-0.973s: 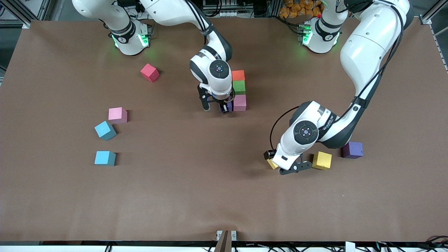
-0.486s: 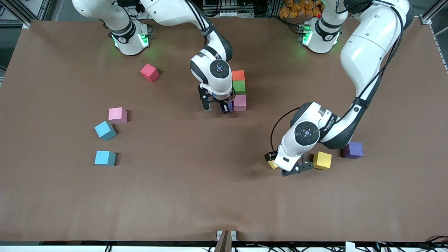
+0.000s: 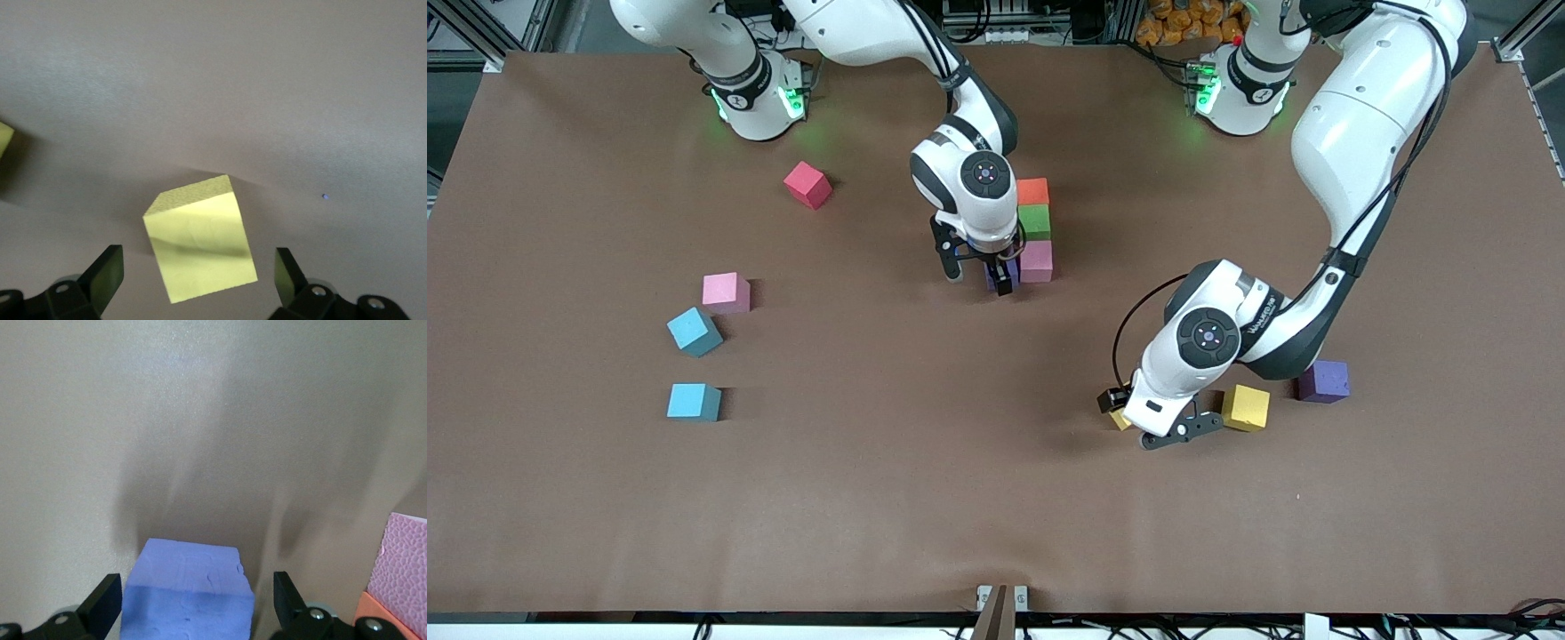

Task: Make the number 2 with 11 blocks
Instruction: 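Place the purple cube with the right gripper while the left gripper grasps yellow, then carry the yellow cube with the left gripper while the right gripper reaches cyan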

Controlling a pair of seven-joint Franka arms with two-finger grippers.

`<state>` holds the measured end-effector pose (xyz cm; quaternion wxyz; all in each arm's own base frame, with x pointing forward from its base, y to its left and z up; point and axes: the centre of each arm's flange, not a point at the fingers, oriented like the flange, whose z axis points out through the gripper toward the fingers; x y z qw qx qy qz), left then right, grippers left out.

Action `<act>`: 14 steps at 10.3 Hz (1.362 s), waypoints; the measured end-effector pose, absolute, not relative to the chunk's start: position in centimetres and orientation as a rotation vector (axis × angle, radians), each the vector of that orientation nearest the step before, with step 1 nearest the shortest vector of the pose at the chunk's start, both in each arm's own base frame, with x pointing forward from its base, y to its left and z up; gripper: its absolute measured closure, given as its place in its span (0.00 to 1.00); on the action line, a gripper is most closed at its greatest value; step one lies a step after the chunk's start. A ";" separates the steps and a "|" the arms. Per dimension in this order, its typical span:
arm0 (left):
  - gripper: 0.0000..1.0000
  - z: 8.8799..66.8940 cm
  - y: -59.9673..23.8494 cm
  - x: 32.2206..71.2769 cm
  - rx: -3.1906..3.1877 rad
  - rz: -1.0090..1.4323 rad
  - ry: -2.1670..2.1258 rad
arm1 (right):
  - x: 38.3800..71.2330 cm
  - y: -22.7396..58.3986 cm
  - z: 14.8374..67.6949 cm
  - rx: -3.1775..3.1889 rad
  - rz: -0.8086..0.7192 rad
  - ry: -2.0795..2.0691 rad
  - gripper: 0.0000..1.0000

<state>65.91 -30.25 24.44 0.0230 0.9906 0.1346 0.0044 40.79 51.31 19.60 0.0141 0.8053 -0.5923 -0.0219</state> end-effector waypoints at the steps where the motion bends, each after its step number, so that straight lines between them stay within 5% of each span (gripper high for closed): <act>1: 0.00 24.0 -30.5 65.9 3.062 0.010 0.418 | 40.8 51.3 19.6 2.504 -0.069 -1.840 0.00; 8: 0.00 21.4 -28.9 66.7 3.079 -0.006 0.492 | 42.4 50.5 21.7 2.536 -0.042 -1.755 0.00; 13: 0.01 20.2 -30.4 65.8 3.080 -0.032 0.521 | 48.4 43.4 25.5 2.666 -0.068 -1.419 0.00; 14: 0.08 20.2 -30.5 65.8 3.080 -0.031 0.521 | 49.7 41.7 26.3 2.692 -0.080 -1.350 0.00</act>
